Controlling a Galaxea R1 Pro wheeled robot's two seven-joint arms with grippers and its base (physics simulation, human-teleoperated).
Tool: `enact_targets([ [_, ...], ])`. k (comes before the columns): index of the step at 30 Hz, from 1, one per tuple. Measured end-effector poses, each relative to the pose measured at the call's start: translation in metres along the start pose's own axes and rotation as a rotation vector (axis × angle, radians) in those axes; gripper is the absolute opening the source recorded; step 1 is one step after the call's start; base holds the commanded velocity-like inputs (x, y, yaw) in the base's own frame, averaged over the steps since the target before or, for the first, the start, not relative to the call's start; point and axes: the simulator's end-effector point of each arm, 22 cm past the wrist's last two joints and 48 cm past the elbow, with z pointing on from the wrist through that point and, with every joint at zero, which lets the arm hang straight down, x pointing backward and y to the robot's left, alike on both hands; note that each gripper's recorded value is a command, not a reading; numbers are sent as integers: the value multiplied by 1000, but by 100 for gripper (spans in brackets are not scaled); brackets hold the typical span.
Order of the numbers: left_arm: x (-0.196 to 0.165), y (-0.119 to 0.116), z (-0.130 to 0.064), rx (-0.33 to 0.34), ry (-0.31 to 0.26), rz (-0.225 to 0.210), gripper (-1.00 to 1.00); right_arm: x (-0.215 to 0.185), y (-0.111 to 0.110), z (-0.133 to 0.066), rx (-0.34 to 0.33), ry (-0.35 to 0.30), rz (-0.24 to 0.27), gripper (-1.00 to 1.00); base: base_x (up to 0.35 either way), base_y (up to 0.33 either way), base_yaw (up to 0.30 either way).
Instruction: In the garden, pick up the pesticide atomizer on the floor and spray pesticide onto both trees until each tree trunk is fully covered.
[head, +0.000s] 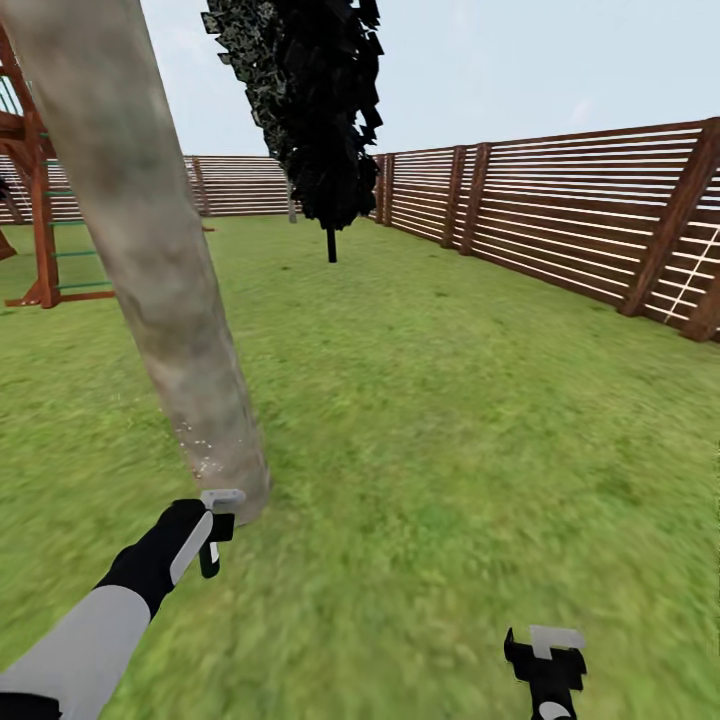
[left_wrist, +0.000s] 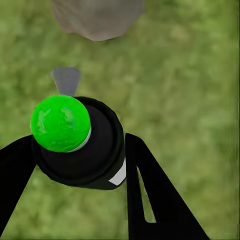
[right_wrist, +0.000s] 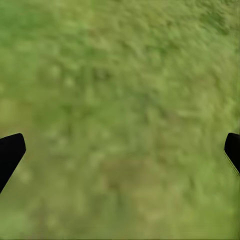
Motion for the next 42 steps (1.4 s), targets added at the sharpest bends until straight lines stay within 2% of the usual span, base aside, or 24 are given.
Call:
enact_targets([
  [27,0,0,0,2,1,-2,-100,0,1,0,-2,0,1,100,119,-265,267],
  [35,-1,0,0,-2,-2,-1,-100,0,1,0,-1,0,0,100,50,-258,40],
  [39,-47,-14,-28,32,-98,6,-100,0,-1,0,1,1,1,100,-95,-35,239],
  [40,-55,-15,-36,38,-102,14,-100,0,-1,0,1,1,1,100,-7,-3,274],
  [42,-53,-15,-45,46,-40,35,-100,0,-1,0,1,1,1,100,-3,-1,276],
])
